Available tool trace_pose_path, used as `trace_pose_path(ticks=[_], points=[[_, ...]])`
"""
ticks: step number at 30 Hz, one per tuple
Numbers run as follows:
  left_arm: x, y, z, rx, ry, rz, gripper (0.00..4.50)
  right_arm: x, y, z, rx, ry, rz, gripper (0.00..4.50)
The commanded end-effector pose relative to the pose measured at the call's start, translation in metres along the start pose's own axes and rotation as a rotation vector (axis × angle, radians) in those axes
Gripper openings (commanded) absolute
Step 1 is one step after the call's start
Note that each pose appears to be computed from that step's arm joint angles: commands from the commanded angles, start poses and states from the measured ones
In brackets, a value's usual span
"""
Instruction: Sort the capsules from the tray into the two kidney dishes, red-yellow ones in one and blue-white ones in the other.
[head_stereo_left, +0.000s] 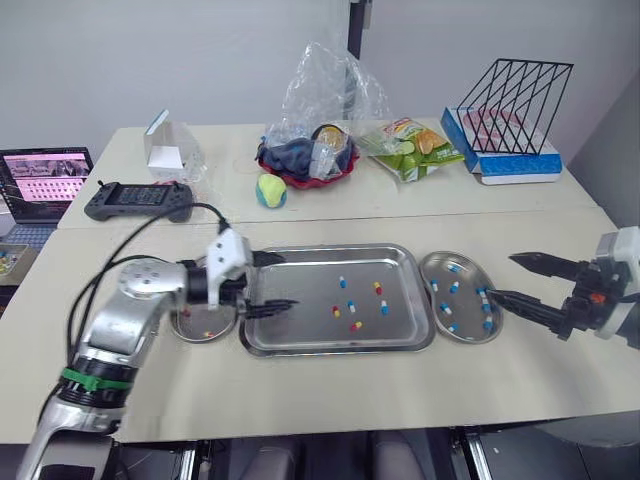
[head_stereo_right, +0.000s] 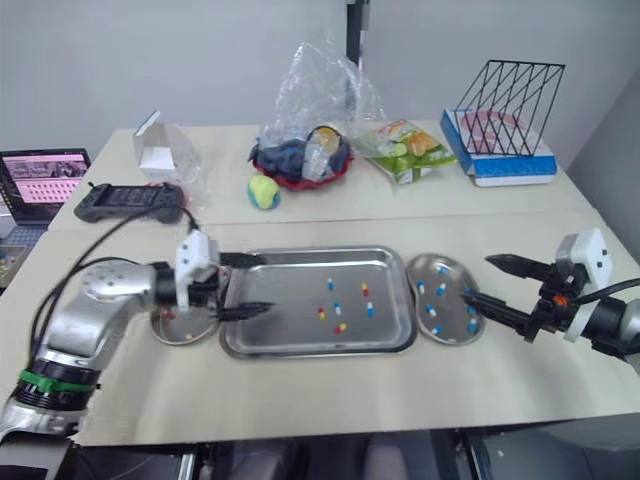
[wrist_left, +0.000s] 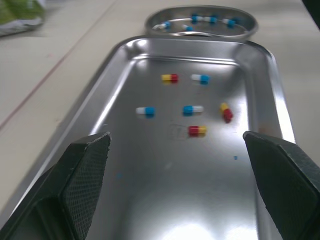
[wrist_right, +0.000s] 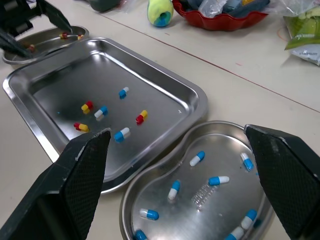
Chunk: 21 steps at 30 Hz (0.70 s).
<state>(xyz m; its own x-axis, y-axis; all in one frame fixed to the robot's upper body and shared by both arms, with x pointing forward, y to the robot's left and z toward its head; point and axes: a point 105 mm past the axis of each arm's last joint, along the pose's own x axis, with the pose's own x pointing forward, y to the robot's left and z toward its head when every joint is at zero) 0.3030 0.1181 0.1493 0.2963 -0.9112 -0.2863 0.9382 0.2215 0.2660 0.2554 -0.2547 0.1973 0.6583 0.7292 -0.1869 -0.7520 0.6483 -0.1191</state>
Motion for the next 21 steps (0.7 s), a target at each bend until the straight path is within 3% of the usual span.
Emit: trace_pose_path(ticks=[1, 8, 21], points=[[0.015, -0.007, 0.013, 0.099, -0.002, -0.054, 4.48, -0.005, 0.004, 0.013, -0.047, -0.012, -0.006, 4.50], [0.052, -0.013, 0.005, 0.194, 0.053, -0.062, 4.48, -0.002, 0.006, 0.016, -0.075, -0.012, -0.016, 4.50], [0.081, -0.013, -0.016, 0.133, 0.134, -0.032, 4.48, -0.009, 0.003, 0.027, -0.124, 0.003, -0.049, 4.50]])
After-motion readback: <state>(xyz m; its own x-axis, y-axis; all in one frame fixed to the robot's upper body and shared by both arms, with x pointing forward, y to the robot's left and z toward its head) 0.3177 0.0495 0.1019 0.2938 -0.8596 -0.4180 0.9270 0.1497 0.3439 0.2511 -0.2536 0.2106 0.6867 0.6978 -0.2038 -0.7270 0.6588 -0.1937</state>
